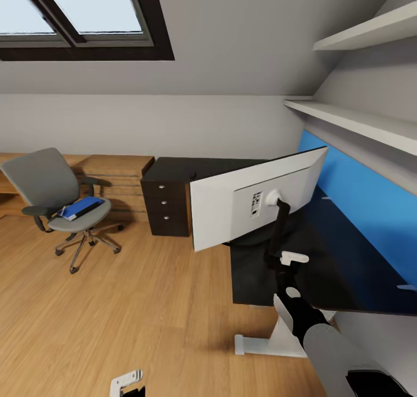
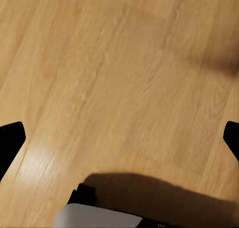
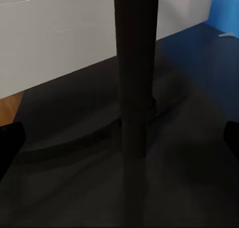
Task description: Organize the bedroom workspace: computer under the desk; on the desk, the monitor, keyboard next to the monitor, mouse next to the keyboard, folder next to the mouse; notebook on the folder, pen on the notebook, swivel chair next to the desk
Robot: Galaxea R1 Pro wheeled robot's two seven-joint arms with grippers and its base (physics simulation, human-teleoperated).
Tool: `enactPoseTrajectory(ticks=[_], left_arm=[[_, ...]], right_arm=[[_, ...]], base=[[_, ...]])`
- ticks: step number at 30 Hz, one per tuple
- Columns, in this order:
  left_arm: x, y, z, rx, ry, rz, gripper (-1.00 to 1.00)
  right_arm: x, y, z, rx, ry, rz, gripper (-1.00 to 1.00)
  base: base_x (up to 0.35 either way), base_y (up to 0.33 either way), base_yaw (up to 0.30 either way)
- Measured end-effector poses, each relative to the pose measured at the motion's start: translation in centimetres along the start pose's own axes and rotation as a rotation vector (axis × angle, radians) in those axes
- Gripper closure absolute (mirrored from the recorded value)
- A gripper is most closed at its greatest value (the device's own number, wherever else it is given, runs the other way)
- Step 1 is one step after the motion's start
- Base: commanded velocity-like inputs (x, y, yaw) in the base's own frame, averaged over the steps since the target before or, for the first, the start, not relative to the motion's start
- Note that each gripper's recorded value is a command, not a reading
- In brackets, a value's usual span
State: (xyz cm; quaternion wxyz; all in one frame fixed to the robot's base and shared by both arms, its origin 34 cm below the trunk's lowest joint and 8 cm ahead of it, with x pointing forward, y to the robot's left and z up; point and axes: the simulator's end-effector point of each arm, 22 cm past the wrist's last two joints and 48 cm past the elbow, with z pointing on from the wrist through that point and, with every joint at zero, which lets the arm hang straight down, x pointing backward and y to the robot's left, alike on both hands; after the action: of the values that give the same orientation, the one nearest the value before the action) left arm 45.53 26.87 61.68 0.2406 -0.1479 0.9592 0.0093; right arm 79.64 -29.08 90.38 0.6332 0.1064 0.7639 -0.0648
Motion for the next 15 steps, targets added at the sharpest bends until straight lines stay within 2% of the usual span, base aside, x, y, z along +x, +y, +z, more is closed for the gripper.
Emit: enactPoseTrajectory(ticks=[7, 15], left_arm=[[-0.13, 0.05, 0.00, -0.001, -0.010, -0.001, -1.00], [-0.11, 0.10, 0.01, -0.003, -0.010, -0.001, -1.00]], right_arm=[[0.00, -0.08, 0.02, 0.001, -0.001, -0.001, -1.00], [0.15, -0.15, 0.00, 0.001, 0.001, -0.003, -1.00]], base=[[0.163, 0.000, 0.000], [0.046, 0.000, 0.000]])
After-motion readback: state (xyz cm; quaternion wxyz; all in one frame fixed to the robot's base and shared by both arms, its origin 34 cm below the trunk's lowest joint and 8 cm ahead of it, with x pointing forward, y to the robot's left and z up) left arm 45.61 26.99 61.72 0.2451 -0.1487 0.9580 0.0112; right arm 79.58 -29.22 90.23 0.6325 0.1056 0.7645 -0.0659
